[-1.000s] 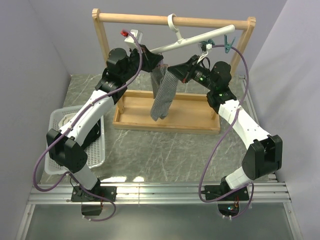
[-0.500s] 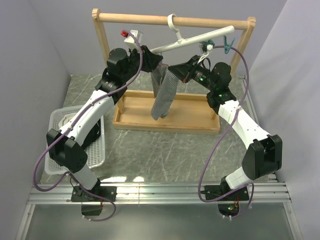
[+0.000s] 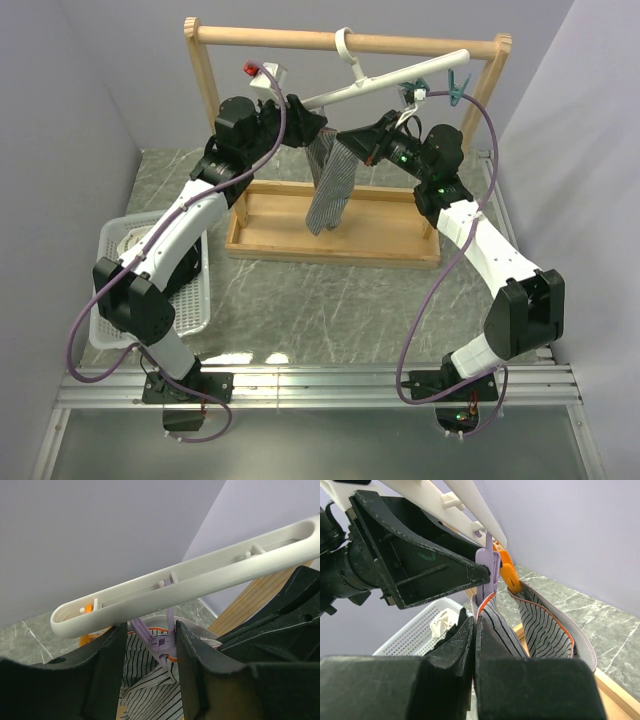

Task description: Clip the underwear to the hanger

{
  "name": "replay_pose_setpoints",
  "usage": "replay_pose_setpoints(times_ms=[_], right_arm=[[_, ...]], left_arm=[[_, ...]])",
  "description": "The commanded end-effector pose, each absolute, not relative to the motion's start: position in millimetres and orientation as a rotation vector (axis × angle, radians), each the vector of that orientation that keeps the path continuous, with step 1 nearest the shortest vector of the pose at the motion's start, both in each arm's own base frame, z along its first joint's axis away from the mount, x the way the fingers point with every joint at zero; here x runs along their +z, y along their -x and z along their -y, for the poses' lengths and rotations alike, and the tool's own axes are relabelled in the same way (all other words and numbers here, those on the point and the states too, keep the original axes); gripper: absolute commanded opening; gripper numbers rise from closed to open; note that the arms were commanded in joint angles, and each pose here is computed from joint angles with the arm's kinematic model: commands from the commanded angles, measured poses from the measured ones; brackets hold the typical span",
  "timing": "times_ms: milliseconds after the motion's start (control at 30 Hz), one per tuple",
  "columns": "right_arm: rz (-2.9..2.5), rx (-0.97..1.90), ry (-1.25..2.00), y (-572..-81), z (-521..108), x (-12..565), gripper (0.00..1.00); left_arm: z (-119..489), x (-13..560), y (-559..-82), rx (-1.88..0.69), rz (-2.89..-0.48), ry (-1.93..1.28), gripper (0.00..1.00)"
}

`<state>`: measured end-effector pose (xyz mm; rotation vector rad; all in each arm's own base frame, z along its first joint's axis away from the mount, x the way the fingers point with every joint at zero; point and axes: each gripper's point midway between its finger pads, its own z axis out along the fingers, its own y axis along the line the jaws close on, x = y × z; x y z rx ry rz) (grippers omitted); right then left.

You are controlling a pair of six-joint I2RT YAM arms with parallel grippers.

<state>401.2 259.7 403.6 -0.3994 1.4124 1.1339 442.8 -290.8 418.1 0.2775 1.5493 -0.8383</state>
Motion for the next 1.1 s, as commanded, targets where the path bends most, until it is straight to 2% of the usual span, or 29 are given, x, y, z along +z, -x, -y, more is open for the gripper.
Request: replay_pose_setpoints(times_ms=[0,267,300,500,700,833,933,1067], right_arm=[[-1.168,1.077,0.457,-381.3,-243.6,470.5,0.0],[-1.178,1.095,0.474,-379.6,-247.8,466.2,0.0],[-1.181,1.098,0.477,-379.2,-248.3,464.6,0.0],[-1.206,1.105,0.475,-380.5,-250.8,453.4,0.0],[-1.244,1.121,0.469,-381.5,-254.7,439.7,0.01],[-1.273,1.117,0.459,-384.6,-254.7,429.3,0.1],[-1.304,1.122,0.449,-385.8,-255.5,421.3,0.25],[-1.349,1.129,0.428,-386.3,-255.5,407.4,0.39]], left_arm=[[284.1,430.1,-435.3,-0.847,-1.527,-0.295,0.48],[282.8,455.7,-404.8,-0.931,-1.426,-0.348,0.61],[282.2,457.7,-401.9,-0.935,-1.417,-0.352,0.66],[276.9,466.7,-376.3,-0.953,-1.377,-0.409,0.82],[267.9,457.6,-353.9,-0.952,-1.392,-0.44,0.88],[258.8,452.7,-335.1,-0.932,-1.389,-0.466,0.9],[251.6,446.7,-326.8,-0.906,-1.404,-0.47,0.91],[240.6,435.4,-318.5,-0.872,-1.434,-0.461,0.92]])
